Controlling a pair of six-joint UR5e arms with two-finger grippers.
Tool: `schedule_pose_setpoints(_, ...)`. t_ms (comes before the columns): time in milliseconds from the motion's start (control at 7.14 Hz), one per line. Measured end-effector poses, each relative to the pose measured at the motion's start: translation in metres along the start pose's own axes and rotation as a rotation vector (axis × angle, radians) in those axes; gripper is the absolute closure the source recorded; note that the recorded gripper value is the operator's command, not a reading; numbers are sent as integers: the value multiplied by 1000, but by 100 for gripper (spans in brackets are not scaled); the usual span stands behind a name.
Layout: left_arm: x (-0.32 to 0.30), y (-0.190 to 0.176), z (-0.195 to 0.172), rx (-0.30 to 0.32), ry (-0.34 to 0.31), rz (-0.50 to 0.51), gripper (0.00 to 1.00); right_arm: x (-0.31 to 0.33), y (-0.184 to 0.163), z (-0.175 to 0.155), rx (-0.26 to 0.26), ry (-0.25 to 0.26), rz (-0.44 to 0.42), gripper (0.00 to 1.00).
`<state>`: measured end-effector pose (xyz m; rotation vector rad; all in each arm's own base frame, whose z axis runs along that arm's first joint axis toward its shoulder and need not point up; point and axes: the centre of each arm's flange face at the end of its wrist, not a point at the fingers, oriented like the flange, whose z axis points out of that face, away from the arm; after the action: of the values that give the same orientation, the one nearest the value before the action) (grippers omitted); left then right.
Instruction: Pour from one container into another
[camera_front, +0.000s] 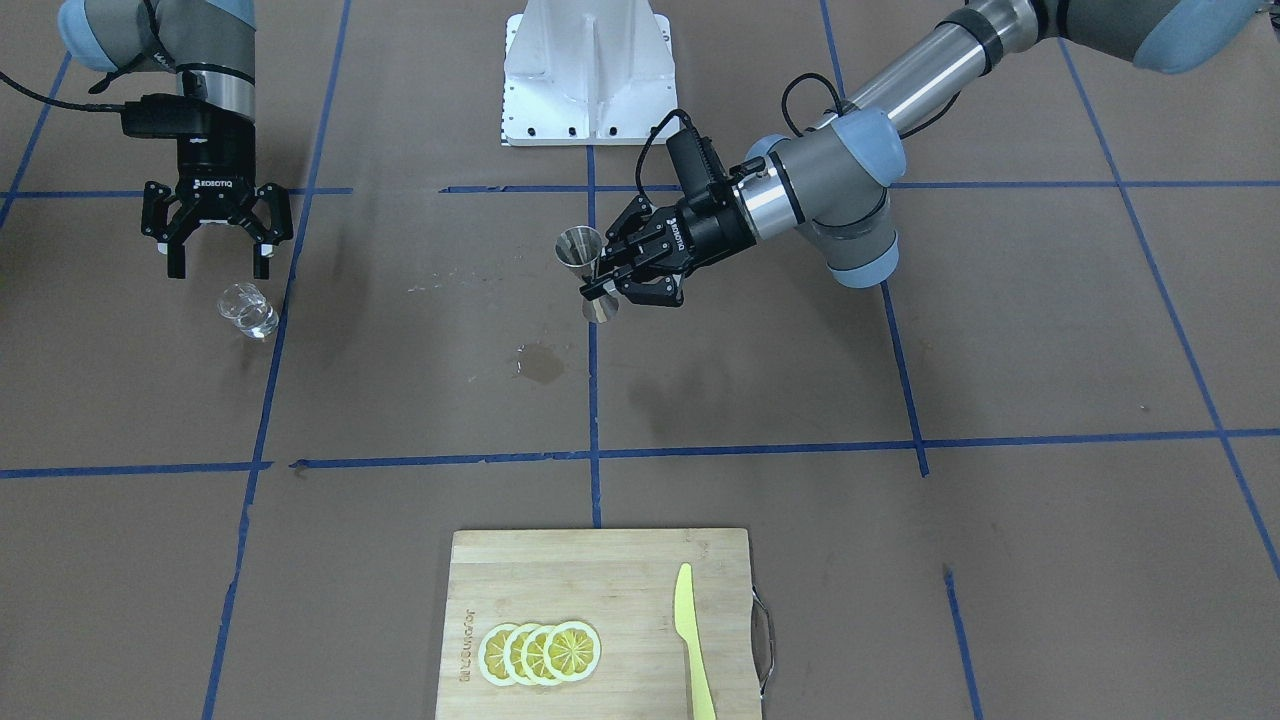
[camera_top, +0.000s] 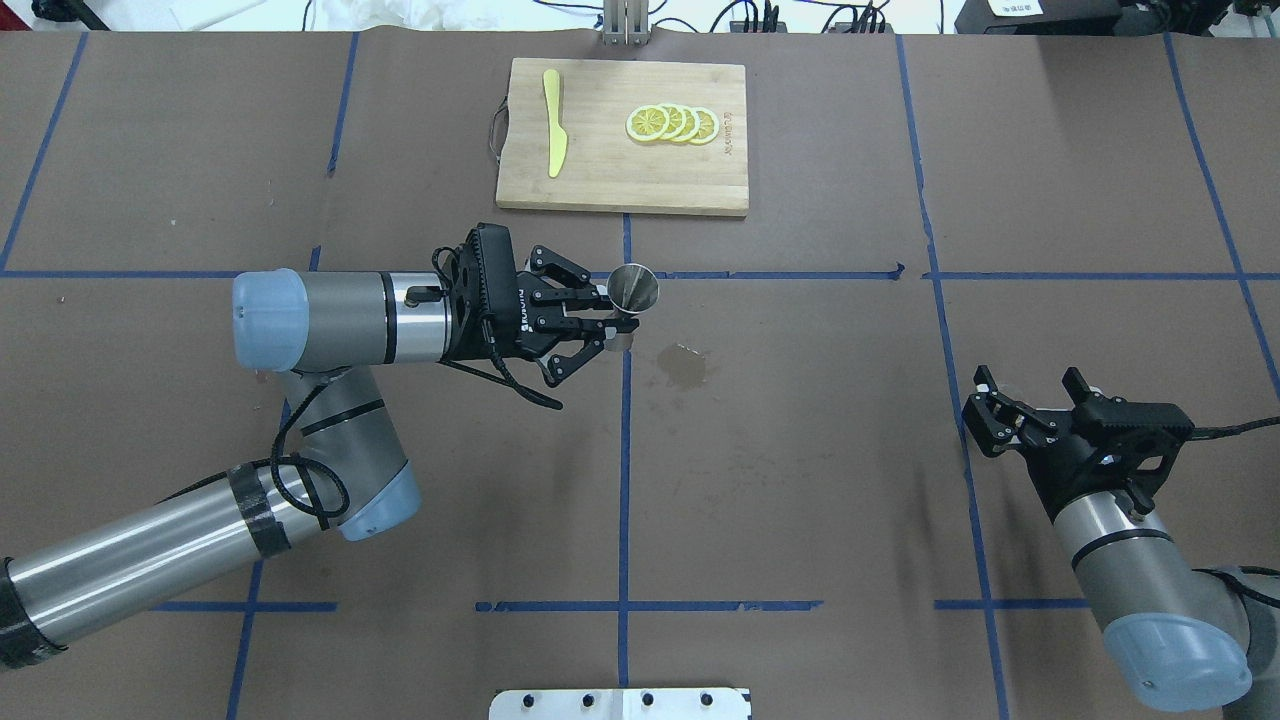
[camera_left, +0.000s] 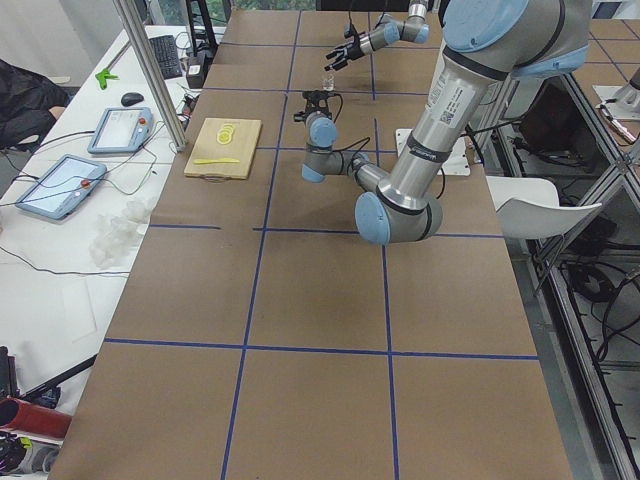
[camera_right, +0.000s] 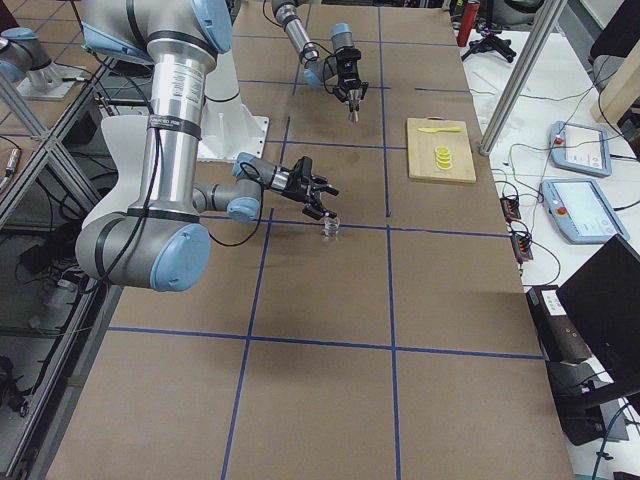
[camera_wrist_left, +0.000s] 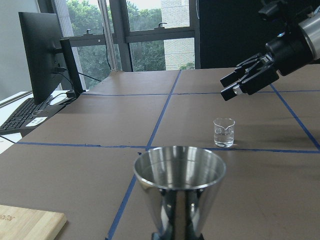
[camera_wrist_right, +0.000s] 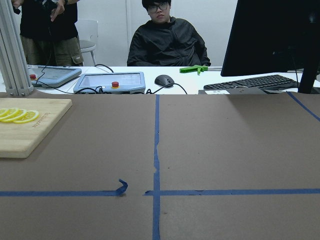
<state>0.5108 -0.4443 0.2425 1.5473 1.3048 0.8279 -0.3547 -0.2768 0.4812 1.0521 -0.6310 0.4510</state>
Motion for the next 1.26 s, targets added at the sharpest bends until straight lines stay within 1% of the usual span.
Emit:
schedule_pose_setpoints(280, 0, 0, 0, 1, -3, 0, 100, 6, 23, 8, 25, 15, -15, 0)
schedule_pose_setpoints(701, -1, 0, 0, 1, -5, 0, 100, 3, 50, 19, 47, 26, -21, 0)
schedule_pose_setpoints(1261, -1, 1, -1, 0, -6, 0, 100, 4, 69, 28, 59, 36, -37, 0)
